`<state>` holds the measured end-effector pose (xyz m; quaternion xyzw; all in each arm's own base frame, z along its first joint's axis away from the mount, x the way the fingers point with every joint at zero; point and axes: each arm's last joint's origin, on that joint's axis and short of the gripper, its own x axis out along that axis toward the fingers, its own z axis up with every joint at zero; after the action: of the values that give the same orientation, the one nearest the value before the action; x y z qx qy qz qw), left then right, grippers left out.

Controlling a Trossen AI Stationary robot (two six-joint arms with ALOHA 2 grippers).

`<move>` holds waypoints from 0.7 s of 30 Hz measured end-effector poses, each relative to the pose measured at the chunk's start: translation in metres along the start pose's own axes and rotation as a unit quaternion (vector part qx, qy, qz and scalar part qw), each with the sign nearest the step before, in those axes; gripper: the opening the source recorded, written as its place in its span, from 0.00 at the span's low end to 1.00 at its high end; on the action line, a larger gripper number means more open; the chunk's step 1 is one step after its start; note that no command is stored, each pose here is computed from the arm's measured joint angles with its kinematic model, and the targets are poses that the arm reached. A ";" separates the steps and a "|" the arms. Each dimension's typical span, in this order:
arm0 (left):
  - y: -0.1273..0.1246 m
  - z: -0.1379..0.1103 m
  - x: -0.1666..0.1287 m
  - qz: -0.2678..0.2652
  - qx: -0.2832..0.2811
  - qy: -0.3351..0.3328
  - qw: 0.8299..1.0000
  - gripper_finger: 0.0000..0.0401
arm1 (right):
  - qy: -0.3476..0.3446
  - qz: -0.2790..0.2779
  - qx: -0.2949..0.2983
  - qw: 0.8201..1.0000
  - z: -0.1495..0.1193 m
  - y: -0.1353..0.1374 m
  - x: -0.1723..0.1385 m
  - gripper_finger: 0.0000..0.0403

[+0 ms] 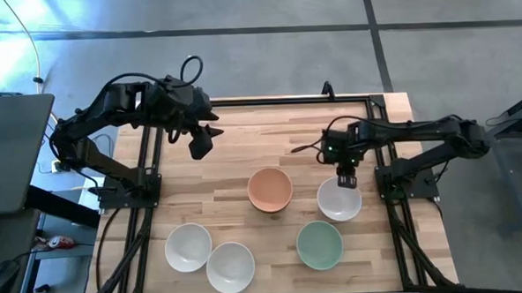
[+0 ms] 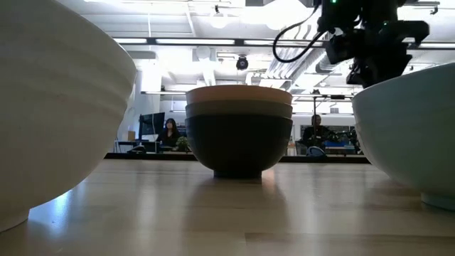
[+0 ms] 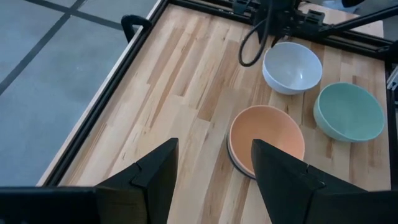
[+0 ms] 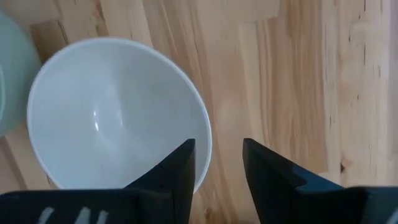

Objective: Nest bowls inside each other
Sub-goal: Stack the top white bowl on the orange bowl

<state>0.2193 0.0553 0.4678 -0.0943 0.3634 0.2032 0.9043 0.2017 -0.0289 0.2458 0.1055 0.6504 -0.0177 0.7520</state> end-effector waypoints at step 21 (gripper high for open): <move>0.003 -0.006 -0.013 0.004 0.002 -0.002 1.000 0.48 | 0.052 0.043 -0.025 0.997 0.016 -0.010 0.026 0.31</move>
<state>0.2058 0.0524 0.4722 -0.0909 0.3626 0.2059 0.9043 0.2195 -0.0388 0.2206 0.1156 0.6834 0.0361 0.7199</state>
